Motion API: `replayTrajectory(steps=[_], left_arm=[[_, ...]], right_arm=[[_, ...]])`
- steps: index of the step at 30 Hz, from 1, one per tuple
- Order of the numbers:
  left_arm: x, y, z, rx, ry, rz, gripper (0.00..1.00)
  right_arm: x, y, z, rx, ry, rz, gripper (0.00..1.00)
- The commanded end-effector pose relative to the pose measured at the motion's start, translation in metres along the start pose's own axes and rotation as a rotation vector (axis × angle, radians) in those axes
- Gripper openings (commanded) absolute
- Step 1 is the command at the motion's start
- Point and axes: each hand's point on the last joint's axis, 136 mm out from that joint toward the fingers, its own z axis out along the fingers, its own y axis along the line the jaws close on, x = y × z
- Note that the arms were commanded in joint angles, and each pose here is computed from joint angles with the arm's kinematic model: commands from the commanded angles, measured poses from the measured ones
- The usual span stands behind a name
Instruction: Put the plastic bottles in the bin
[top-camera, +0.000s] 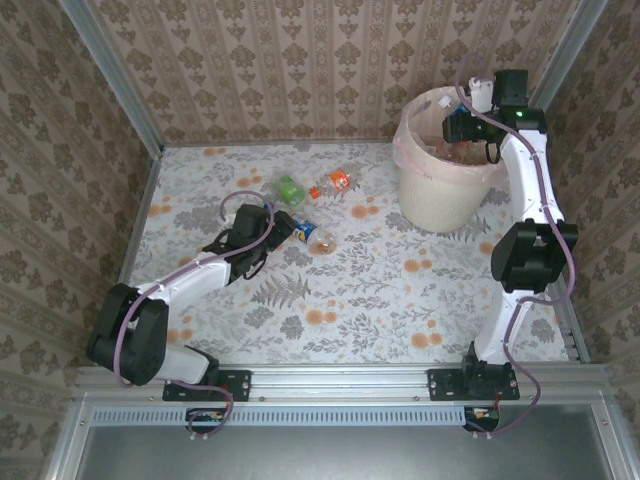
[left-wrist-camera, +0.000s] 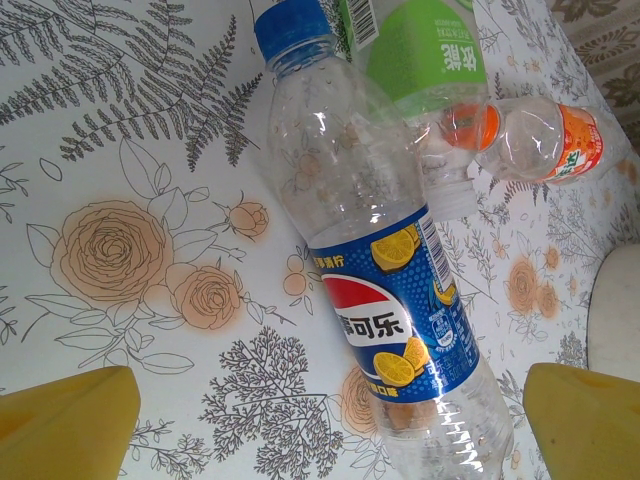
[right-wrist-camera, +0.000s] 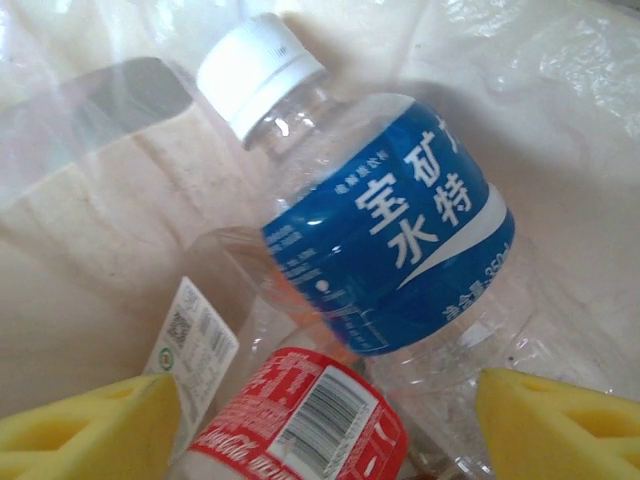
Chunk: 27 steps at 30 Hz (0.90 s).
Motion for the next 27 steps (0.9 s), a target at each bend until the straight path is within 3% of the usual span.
replayTrajectory(steps=[1,5,14,21,27], left_arm=[[-0.003,-0.013,-0.001,0.03,-0.001,-0.002,1.0],[-0.003,-0.013,-0.002,0.034,0.002,0.003,1.0],[-0.003,-0.017,-0.001,0.041,0.004,0.016,1.0],[-0.002,-0.017,0.0,0.04,0.008,0.019,1.0],[-0.001,-0.016,0.0,0.04,0.011,0.02,1.0]], right_arm=[[-0.03,0.019,-0.049,-0.028,-0.109,0.004,0.86],[-0.037,0.03,-0.065,-0.022,-0.17,0.004,0.98],[-0.041,0.066,-0.109,-0.081,-0.305,0.105,1.0],[-0.044,0.142,-0.13,-0.227,-0.374,0.002,1.0],[-0.034,0.201,-0.116,-0.345,-0.346,-0.094,1.0]])
